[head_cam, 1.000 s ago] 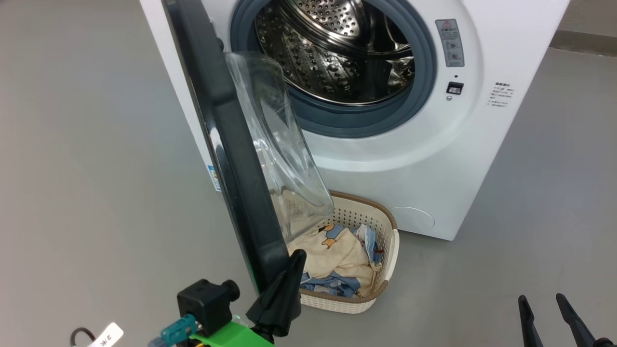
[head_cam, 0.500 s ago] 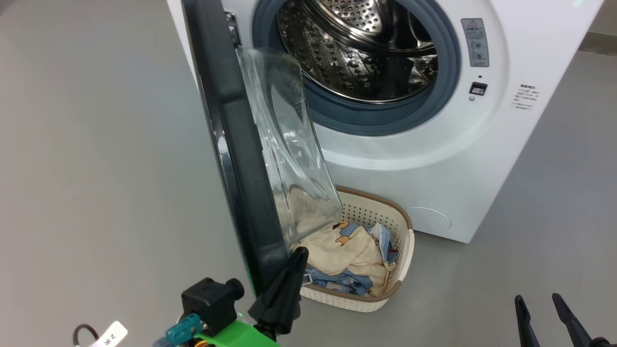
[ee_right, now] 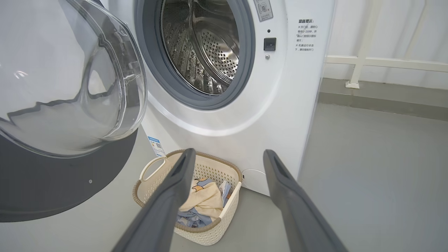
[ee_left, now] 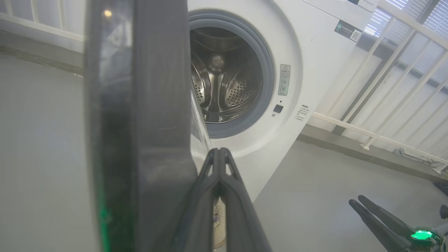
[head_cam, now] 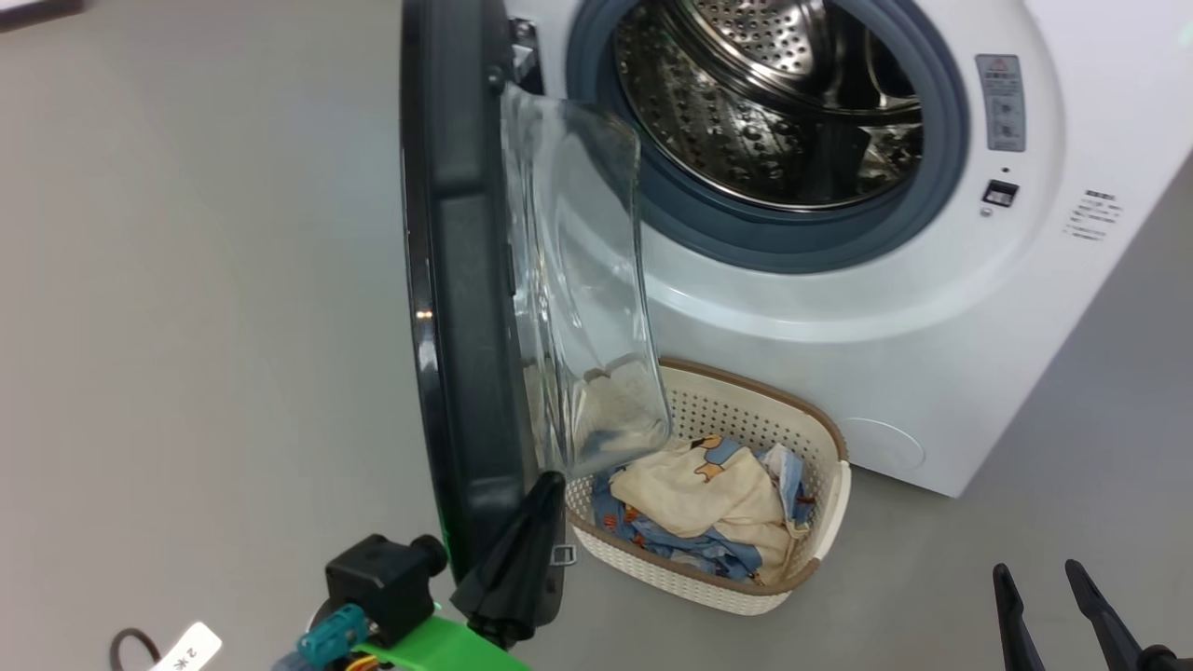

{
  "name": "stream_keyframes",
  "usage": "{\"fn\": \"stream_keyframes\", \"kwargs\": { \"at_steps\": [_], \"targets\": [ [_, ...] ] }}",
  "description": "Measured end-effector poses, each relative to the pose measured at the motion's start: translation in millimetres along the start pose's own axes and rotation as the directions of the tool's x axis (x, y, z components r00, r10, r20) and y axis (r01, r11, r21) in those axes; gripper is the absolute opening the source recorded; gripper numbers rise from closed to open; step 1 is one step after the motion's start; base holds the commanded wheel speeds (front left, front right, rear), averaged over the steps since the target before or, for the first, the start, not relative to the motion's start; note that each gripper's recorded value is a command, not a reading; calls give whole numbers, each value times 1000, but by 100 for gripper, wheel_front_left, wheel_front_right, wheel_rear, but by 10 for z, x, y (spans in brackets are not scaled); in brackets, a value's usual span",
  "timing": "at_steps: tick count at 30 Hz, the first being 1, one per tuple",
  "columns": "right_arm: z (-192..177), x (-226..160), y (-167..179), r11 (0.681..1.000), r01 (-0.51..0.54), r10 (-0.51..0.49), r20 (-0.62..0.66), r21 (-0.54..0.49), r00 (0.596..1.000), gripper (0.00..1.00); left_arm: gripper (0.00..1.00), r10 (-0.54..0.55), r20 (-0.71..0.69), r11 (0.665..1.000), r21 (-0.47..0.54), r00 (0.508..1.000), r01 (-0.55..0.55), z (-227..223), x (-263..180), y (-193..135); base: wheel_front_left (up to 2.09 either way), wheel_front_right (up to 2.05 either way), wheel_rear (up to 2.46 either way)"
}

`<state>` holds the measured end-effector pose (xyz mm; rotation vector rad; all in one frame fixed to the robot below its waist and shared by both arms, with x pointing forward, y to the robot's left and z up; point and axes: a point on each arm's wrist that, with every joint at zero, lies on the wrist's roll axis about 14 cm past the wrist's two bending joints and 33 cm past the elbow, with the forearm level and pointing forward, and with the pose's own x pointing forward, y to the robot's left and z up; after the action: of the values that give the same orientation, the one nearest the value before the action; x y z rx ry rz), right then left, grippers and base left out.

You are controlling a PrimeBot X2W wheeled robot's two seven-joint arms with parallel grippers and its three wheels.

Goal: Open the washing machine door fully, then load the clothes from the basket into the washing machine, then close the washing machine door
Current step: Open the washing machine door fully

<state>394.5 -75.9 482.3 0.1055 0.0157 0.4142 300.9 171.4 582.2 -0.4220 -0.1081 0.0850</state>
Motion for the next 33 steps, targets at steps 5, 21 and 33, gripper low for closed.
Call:
{"fn": "stream_keyframes", "kwargs": {
  "at_steps": [5, 21, 33],
  "targets": [
    [-10, 62, 104, 999, -33, 33, -2, 3, 999, 100, 0, 53, 16, 998, 19, 998, -54, 72, -59, 166, 0, 0, 0],
    [16, 57, 131, 999, -43, 43, 3, -3, 999, 100, 0, 376, 75, 923, 61, 923, -381, 145, -236, 1230, 0, 0, 0],
    [30, -106, -93, 999, 12, -12, 0, -30, 1000, 100, 0, 530, 115, 842, 51, 840, -538, 113, -134, 1888, 0, 0, 0]
  ]
}}
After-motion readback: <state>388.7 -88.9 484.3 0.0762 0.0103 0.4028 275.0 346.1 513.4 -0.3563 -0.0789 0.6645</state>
